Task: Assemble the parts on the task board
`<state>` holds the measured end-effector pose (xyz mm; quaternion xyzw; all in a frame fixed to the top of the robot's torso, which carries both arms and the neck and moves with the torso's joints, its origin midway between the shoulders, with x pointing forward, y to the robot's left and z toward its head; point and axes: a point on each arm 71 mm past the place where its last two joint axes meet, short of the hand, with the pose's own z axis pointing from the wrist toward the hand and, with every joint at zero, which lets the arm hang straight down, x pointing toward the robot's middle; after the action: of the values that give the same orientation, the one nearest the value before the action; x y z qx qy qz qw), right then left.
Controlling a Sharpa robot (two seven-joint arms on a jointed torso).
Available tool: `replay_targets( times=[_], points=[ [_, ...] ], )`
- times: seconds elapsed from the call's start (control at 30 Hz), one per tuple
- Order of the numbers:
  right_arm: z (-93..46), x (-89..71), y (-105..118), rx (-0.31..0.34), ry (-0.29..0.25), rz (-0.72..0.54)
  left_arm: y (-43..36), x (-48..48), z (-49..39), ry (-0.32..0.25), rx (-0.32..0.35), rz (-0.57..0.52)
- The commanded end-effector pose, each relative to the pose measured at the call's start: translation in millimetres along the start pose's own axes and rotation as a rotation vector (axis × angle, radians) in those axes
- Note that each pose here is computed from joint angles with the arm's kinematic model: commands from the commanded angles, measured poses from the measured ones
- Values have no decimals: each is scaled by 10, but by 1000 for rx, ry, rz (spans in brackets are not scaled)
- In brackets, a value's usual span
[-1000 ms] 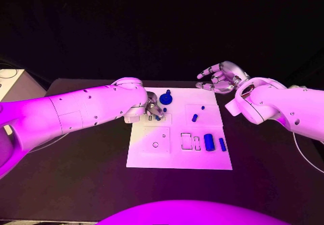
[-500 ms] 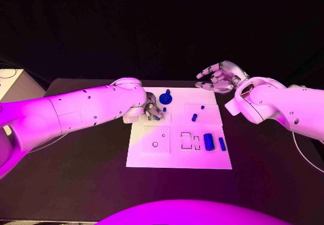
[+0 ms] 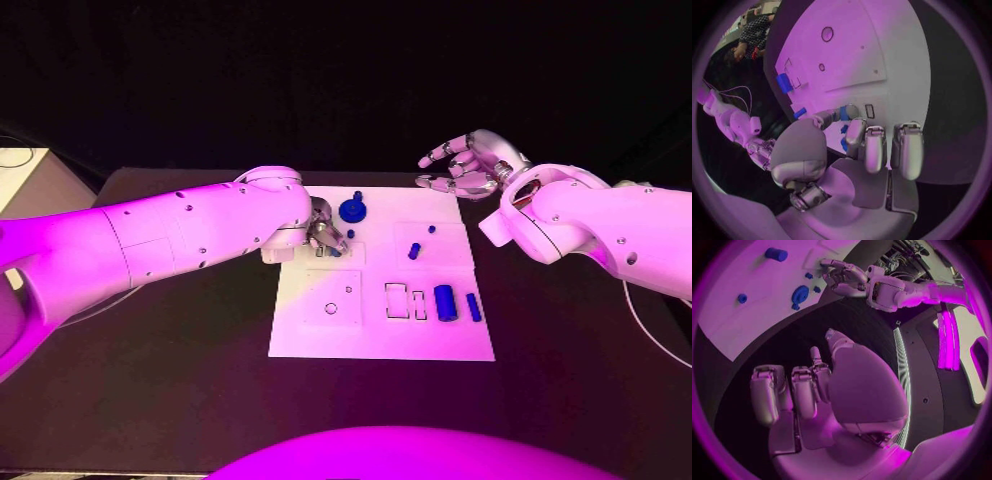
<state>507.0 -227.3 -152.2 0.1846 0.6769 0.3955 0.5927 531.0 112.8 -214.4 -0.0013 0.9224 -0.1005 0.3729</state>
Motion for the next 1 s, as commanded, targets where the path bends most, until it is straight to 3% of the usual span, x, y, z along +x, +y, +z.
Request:
replay_targets(
  times=[0.03, 0.53, 1.0],
  points=[
    [-1, 17, 9, -9, 18, -7, 68, 118, 42, 53, -38, 9],
    [5, 20, -1, -4, 25, -8, 62, 64, -24, 78, 51, -181],
    [9, 29, -14, 1, 33, -9, 60, -51, -108, 116, 113, -273]
  ],
)
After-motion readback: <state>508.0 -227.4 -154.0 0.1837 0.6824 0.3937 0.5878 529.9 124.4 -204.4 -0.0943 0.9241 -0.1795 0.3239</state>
